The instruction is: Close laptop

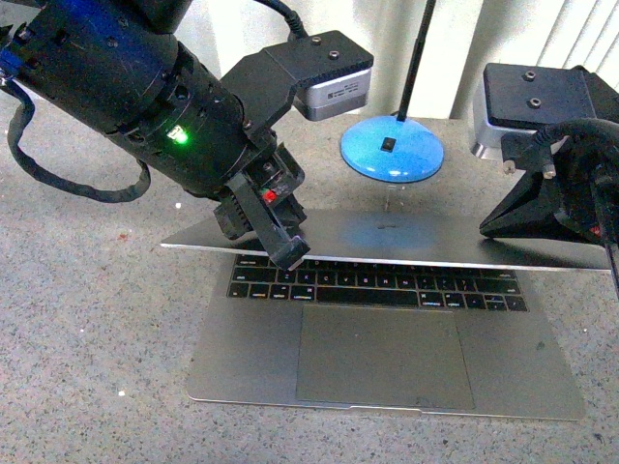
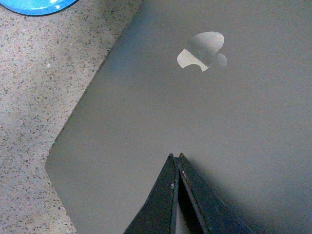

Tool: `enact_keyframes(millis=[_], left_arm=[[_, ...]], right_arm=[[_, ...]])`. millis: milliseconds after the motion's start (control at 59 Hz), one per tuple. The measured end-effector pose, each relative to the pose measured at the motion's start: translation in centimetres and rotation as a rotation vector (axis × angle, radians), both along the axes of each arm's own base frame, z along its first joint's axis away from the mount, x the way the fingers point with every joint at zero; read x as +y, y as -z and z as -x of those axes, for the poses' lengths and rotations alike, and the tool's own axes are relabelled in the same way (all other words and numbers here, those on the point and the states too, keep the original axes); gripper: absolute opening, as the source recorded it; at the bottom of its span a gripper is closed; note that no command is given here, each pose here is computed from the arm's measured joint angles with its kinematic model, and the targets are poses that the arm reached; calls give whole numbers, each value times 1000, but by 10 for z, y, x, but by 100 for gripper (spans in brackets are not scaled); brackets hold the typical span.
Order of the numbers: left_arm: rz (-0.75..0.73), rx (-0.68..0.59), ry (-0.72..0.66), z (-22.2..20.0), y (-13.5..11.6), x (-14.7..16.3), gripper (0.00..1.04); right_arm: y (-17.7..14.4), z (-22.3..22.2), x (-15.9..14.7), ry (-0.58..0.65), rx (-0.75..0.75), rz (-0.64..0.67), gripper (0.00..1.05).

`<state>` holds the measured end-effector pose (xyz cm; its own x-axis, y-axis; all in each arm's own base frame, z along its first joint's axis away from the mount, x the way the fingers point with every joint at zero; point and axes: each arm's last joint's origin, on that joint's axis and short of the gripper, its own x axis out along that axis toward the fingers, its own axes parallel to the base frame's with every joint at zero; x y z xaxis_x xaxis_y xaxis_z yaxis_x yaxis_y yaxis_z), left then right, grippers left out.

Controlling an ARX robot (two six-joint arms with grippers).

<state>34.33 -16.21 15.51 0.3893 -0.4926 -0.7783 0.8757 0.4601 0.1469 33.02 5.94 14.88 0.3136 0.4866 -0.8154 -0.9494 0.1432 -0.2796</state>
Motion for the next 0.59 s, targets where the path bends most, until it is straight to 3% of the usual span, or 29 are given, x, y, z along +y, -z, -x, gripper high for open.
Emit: enact_keyframes(millis=[593], left_arm=[[-2, 13, 4, 0, 6, -1, 4]], right_arm=[[7, 2, 1, -4, 13, 1, 3]])
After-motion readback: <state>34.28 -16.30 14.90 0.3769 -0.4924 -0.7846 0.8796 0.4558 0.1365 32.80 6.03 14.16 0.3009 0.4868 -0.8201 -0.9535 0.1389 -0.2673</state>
